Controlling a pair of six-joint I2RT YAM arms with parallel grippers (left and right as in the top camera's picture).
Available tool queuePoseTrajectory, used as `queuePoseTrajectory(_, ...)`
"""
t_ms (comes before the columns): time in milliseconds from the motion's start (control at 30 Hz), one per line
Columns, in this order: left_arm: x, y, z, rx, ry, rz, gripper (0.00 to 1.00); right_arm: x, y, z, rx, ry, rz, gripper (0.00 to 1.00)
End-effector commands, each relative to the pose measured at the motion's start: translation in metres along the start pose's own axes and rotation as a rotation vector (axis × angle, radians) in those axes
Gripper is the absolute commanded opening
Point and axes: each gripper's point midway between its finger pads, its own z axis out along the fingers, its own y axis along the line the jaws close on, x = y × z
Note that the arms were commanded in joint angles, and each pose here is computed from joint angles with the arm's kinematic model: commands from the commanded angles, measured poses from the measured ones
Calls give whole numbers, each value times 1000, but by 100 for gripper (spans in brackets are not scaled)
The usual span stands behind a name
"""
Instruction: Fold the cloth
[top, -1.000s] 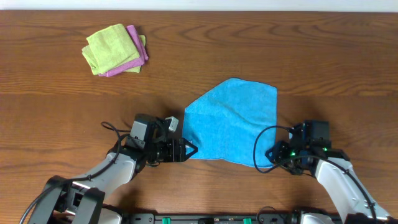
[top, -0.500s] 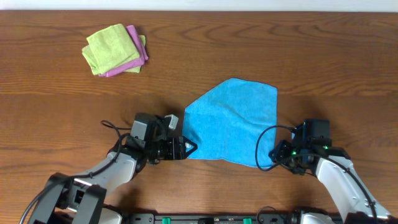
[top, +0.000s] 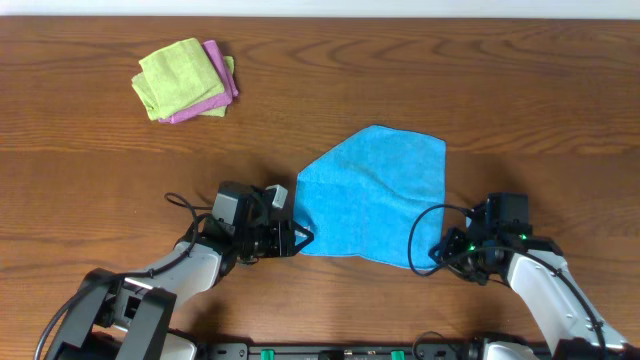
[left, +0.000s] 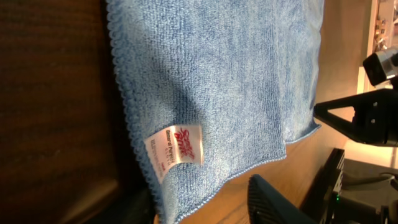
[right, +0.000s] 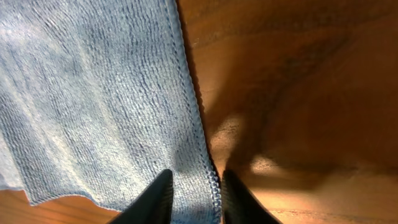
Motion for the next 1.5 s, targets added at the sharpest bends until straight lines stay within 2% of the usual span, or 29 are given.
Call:
queuePoseTrajectory(0, 0, 4, 1, -14, -1, -23, 44, 7, -4, 4, 6, 24, 24, 14)
queuePoseTrajectory(33, 0, 4, 1, -13, -2, -22, 41, 7, -4, 4, 4, 24, 23, 10)
queuePoseTrajectory(67, 0, 4, 1, -13, -2, -22, 33, 6, -4, 4, 3, 22, 22, 3)
queuePoseTrajectory(133, -2, 2, 1, -11, -5, -20, 11, 4, -3, 4, -1, 15, 19, 1)
queuePoseTrajectory(167, -3, 2, 1, -10, -7, -19, 6, 4, -2, 4, -6, 13, 17, 1)
queuePoseTrajectory(800, -47, -40, -5, 86, -60, 11, 6, -25, 41, -13, -171, -47, -48, 1)
queuePoseTrajectory(1067, -66, -61, -10, 130, -82, 37, 6, -53, 65, -43, -194, -103, -71, 2)
queuePoseTrajectory(1333, -111, -87, -31, 167, -162, 89, 6, -72, 84, -66, -218, -154, -93, 2)
queuePoseTrajectory(1467, -110, -81, -34, 148, -141, 82, 6, -69, 75, -67, -162, -140, -71, 1)
